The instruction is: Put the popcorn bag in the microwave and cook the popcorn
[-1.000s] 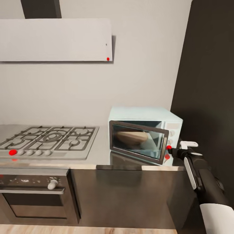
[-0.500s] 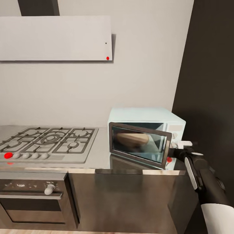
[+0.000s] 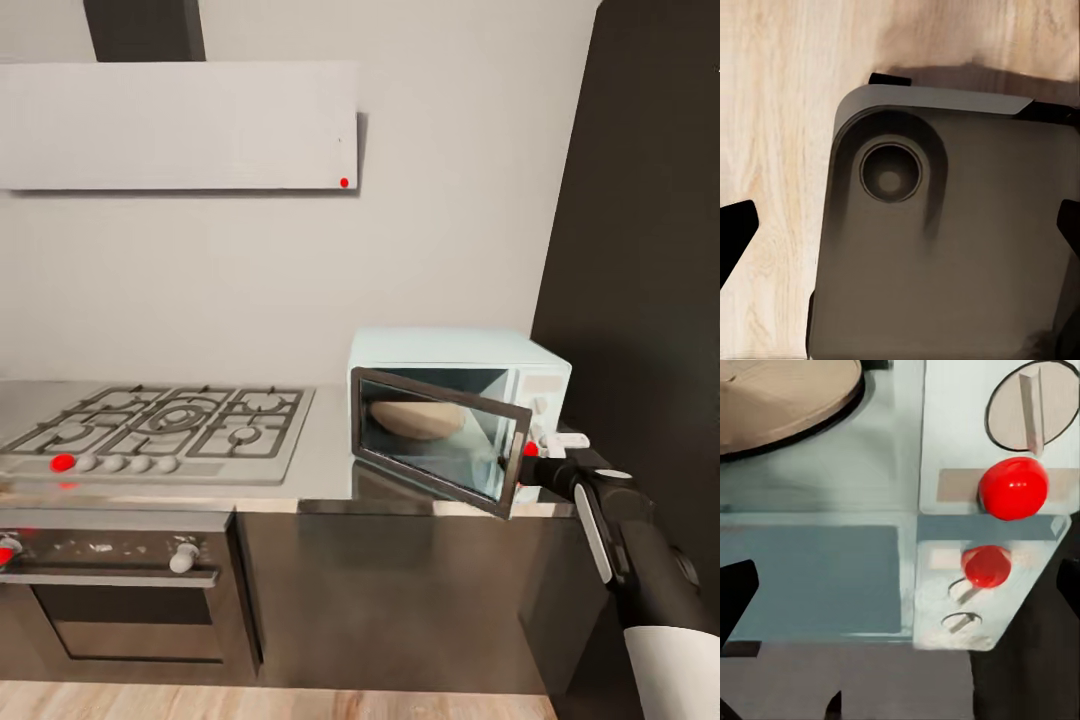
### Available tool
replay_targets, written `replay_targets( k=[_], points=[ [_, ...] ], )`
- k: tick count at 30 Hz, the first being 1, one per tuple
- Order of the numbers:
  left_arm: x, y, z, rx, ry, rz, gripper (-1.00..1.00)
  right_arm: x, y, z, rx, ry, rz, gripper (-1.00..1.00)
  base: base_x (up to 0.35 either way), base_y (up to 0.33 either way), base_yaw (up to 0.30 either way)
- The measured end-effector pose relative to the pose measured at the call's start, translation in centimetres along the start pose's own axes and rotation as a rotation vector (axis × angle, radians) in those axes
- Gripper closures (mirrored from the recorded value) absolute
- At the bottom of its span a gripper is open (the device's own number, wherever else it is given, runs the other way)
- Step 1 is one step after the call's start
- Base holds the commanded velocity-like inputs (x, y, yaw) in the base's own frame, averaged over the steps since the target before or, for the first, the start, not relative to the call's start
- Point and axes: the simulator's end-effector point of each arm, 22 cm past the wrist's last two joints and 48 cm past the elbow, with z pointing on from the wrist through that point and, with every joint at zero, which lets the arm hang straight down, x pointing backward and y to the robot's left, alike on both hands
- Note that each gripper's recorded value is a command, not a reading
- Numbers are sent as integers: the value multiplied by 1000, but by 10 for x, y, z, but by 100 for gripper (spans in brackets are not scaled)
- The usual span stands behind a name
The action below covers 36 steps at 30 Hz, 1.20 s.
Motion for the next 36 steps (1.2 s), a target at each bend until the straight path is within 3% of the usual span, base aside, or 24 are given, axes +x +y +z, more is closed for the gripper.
replay_targets(
  k=[3, 21, 36],
  points=[
    [0, 0, 0, 0, 0, 0, -100, 0, 12, 1, -29, 2, -1, -100, -261, 220, 0],
    [0, 0, 0, 0, 0, 0, -100, 1, 17, 2, -39, 5, -1, -100, -252, 221, 0],
    [0, 0, 0, 0, -1, 0, -100, 1, 14, 0, -36, 9, -3, -100, -12, 290, 0]
  ],
)
